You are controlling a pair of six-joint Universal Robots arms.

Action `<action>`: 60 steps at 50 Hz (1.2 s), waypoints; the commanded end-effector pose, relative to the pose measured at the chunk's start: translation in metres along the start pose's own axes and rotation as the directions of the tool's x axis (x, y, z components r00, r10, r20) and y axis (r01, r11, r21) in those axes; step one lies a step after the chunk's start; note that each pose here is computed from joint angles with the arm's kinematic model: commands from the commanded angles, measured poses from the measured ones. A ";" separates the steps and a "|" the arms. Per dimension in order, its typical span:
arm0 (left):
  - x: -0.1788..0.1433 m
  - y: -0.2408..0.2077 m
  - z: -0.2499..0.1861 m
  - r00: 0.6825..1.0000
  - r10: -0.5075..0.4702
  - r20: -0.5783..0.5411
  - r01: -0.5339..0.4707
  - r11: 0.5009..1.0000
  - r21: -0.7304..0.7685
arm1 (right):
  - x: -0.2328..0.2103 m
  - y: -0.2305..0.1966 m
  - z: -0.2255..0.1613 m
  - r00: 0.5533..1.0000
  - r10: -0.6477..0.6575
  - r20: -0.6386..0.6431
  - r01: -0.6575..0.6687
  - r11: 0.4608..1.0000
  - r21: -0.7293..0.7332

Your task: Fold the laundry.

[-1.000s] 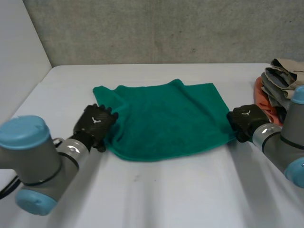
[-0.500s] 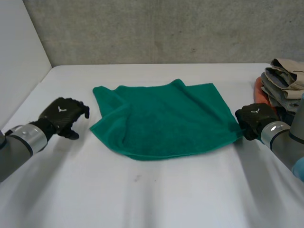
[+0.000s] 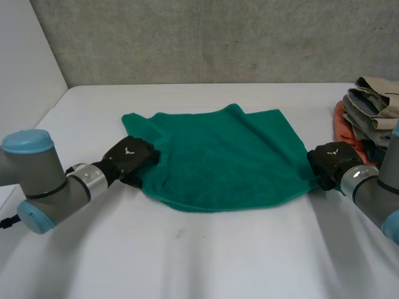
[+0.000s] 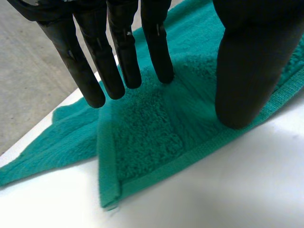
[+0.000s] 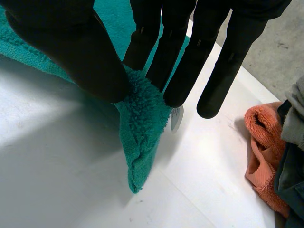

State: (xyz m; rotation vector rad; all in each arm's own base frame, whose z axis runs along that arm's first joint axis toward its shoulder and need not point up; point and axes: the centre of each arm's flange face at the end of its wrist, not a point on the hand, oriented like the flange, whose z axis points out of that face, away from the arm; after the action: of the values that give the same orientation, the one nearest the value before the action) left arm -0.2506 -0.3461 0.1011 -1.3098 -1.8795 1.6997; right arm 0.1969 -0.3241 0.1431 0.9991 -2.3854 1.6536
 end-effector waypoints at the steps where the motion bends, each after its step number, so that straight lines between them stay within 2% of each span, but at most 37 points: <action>1: 0.005 0.004 0.013 1.000 -0.004 -0.023 0.004 1.000 -0.010 | 0.001 0.001 0.001 1.000 0.001 -0.002 -0.001 1.000 -0.003; 6: 0.001 0.009 0.020 1.000 -0.004 0.006 0.005 0.999 -0.042 | 0.003 0.001 0.001 1.000 0.001 -0.007 -0.001 1.000 -0.002; 10: -0.009 0.004 0.019 0.997 0.002 0.080 0.004 0.997 -0.077 | 0.005 -0.003 0.000 1.000 -0.004 -0.023 0.004 1.000 0.002; 15: -0.032 -0.066 -0.015 0.980 0.049 0.193 -0.052 0.999 0.008 | 0.010 -0.011 -0.005 1.000 -0.006 -0.023 0.006 1.000 -0.001; 21: -0.029 -0.121 -0.064 0.965 0.088 0.248 -0.106 0.992 0.062 | 0.028 -0.059 -0.052 0.995 -0.097 -0.030 0.097 0.995 0.010; 25: -0.027 -0.150 -0.111 0.953 0.090 0.289 -0.108 0.993 0.046 | 0.040 -0.092 -0.089 0.984 -0.162 -0.072 0.166 0.985 0.054; 31: -0.030 -0.169 -0.152 0.943 0.068 0.325 -0.070 0.998 -0.005 | 0.063 -0.142 -0.139 0.949 -0.236 -0.210 0.272 0.948 0.163; 35: -0.040 -0.161 -0.161 0.939 0.043 0.341 -0.020 0.997 -0.071 | 0.068 -0.151 -0.147 0.943 -0.246 -0.224 0.284 0.946 0.157; 39: -0.045 -0.139 -0.153 0.945 0.061 0.322 -0.016 0.990 -0.141 | 0.063 -0.143 -0.134 0.953 -0.251 -0.170 0.271 0.956 0.109; 45: -0.052 -0.097 -0.122 0.965 0.104 0.239 -0.041 0.967 -0.253 | 0.049 -0.114 -0.077 0.970 -0.236 -0.050 0.237 0.971 0.011; 48: -0.067 -0.092 -0.091 0.957 0.157 0.244 -0.098 0.967 -0.237 | 0.053 -0.111 -0.047 0.971 -0.227 -0.081 0.227 0.974 -0.004; 49: -0.069 -0.094 -0.081 0.953 0.175 0.249 -0.120 0.968 -0.221 | 0.059 -0.117 -0.032 0.967 -0.219 -0.131 0.222 0.975 0.015; 52: -0.083 -0.120 -0.044 0.911 0.258 0.323 -0.230 0.965 -0.123 | 0.065 -0.132 -0.014 0.957 -0.198 -0.210 0.219 0.972 0.081; 53: -0.088 -0.128 -0.036 0.895 0.274 0.353 -0.257 0.962 -0.095 | 0.069 -0.152 -0.005 0.946 -0.170 -0.276 0.221 0.961 0.166; 54: -0.102 -0.145 -0.025 0.853 0.295 0.431 -0.310 0.950 -0.035 | 0.072 -0.163 -0.004 0.940 -0.147 -0.307 0.219 0.951 0.216; 55: -0.111 -0.156 -0.021 0.828 0.295 0.476 -0.336 0.942 0.002 | 0.077 -0.173 -0.003 0.934 -0.120 -0.337 0.217 0.940 0.264; 56: -0.118 -0.166 -0.018 0.806 0.290 0.516 -0.361 0.932 0.040 | 0.089 -0.197 -0.004 0.915 -0.047 -0.400 0.212 0.900 0.380; 57: -0.133 -0.192 -0.018 0.754 0.261 0.603 -0.415 0.901 0.129 | 0.096 -0.211 -0.006 0.903 -0.003 -0.430 0.216 0.868 0.447; 59: -0.148 -0.219 -0.021 0.701 0.208 0.683 -0.471 0.853 0.223 | 0.105 -0.229 -0.011 0.887 0.071 -0.457 0.215 0.811 0.544; 60: -0.153 -0.227 -0.023 0.684 0.183 0.706 -0.489 0.833 0.257 | 0.112 -0.246 -0.017 0.869 0.130 -0.478 0.231 0.746 0.624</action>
State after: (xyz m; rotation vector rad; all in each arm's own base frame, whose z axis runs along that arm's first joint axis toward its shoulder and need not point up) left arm -0.2374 -0.4013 0.2865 -1.2987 -1.8581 2.4476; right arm 0.2287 -0.3984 0.3219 0.8279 -1.8013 2.0234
